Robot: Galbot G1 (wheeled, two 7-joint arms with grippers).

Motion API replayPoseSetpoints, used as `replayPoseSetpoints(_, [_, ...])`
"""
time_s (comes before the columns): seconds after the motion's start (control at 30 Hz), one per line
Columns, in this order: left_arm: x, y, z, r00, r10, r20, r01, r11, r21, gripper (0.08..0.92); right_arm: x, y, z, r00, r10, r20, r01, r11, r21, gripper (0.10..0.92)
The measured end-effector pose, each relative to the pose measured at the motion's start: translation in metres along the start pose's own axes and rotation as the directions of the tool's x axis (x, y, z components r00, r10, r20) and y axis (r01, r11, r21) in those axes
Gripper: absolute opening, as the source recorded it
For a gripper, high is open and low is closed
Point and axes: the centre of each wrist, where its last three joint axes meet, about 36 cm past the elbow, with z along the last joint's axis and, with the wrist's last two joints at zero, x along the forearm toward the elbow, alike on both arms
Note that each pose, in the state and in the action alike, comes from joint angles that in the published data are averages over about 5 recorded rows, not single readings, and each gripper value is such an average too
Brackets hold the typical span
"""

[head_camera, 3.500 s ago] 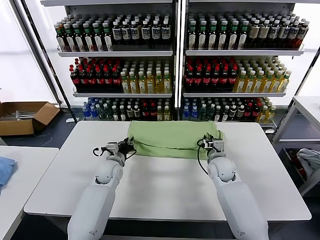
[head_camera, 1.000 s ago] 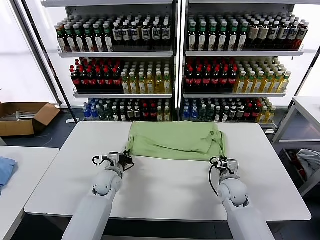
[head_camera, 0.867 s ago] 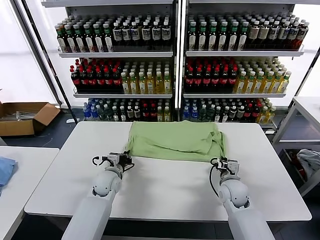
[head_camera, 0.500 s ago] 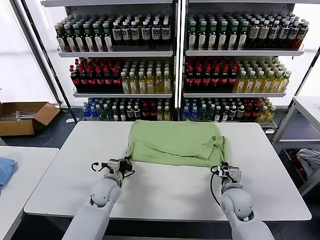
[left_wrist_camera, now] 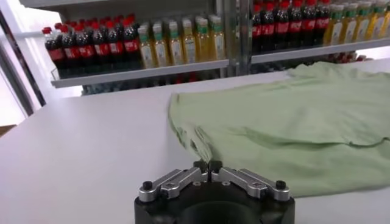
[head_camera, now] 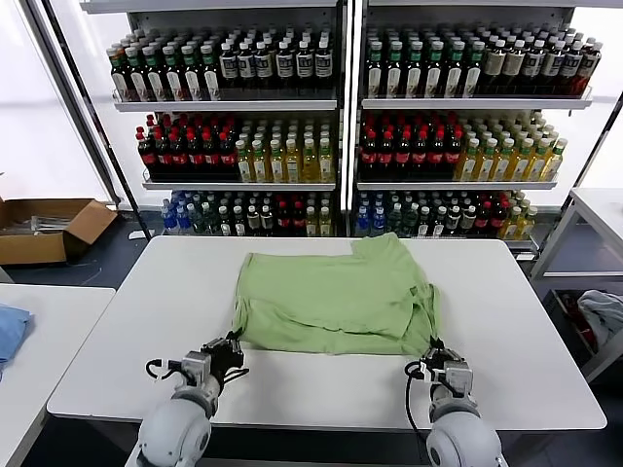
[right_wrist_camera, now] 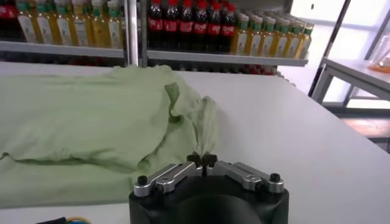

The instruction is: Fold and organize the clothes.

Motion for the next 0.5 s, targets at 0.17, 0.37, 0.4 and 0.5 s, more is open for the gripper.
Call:
replayPoseSetpoints(0.17, [0.028,-0.008,0.014,0.9998,0.000,-0.021,0.000,1.000,0.003,0.084,0.019,-0.001,0.012,1.000,0.007,-0.028,-0.007,1.000,0.011,0.118])
replayPoseSetpoints(0.37, [0.055,-0.019,0.021,0.9994,0.010,-0.034,-0.010,1.000,0.008,0.118,0.037,-0.003,0.021,0.998,0.018,-0.054,-0.017,1.000,0.014,0.167])
replayPoseSetpoints(0.4, [0.059,-0.021,0.021,0.9993,0.011,-0.035,-0.011,1.000,0.011,0.142,0.040,-0.004,0.021,0.998,0.020,-0.056,-0.019,1.000,0.015,0.193])
replayPoseSetpoints(0.5, [0.070,-0.025,0.021,0.9993,0.018,-0.034,-0.017,1.000,0.020,0.225,0.049,-0.007,0.019,0.998,0.026,-0.052,-0.025,1.000,0.012,0.279])
